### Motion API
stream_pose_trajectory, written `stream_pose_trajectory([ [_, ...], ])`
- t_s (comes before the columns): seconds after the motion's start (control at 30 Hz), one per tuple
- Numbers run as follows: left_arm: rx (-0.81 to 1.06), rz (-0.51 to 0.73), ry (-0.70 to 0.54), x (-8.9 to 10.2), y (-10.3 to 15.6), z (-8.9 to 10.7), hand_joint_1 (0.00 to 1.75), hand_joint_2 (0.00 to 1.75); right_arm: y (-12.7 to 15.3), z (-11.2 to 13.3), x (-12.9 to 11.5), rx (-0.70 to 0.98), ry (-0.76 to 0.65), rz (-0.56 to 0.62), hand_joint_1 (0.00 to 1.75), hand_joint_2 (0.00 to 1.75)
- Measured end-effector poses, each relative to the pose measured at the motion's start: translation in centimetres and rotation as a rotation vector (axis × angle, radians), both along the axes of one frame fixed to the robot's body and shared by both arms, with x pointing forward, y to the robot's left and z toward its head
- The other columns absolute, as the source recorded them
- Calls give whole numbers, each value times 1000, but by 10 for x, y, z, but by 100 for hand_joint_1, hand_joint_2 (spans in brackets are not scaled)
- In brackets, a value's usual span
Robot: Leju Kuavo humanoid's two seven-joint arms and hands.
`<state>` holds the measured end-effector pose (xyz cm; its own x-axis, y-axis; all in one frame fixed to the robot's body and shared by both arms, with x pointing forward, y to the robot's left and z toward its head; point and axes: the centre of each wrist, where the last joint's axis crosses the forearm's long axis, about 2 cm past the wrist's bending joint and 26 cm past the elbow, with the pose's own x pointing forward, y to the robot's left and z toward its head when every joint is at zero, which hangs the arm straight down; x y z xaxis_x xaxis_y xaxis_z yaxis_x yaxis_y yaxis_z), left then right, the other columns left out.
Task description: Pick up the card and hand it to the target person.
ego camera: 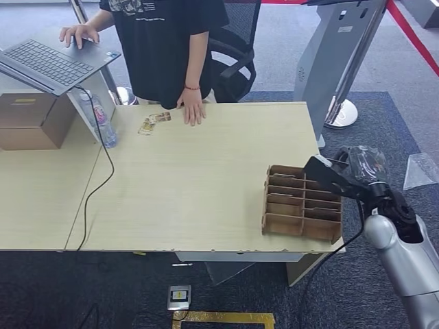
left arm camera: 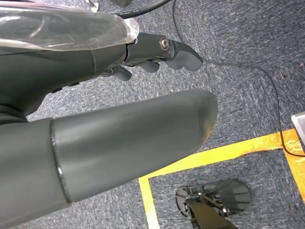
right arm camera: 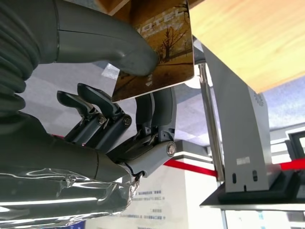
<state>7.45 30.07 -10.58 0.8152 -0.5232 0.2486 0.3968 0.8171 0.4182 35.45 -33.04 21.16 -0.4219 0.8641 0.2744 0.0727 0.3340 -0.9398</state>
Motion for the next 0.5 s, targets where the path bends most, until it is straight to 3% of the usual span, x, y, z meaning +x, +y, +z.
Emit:
stream_pose_trajectory([
  [0.5, 1, -2, -6, 0, 0, 0, 0, 0, -30, 61, 18, 63, -140, 2, 175, 175],
])
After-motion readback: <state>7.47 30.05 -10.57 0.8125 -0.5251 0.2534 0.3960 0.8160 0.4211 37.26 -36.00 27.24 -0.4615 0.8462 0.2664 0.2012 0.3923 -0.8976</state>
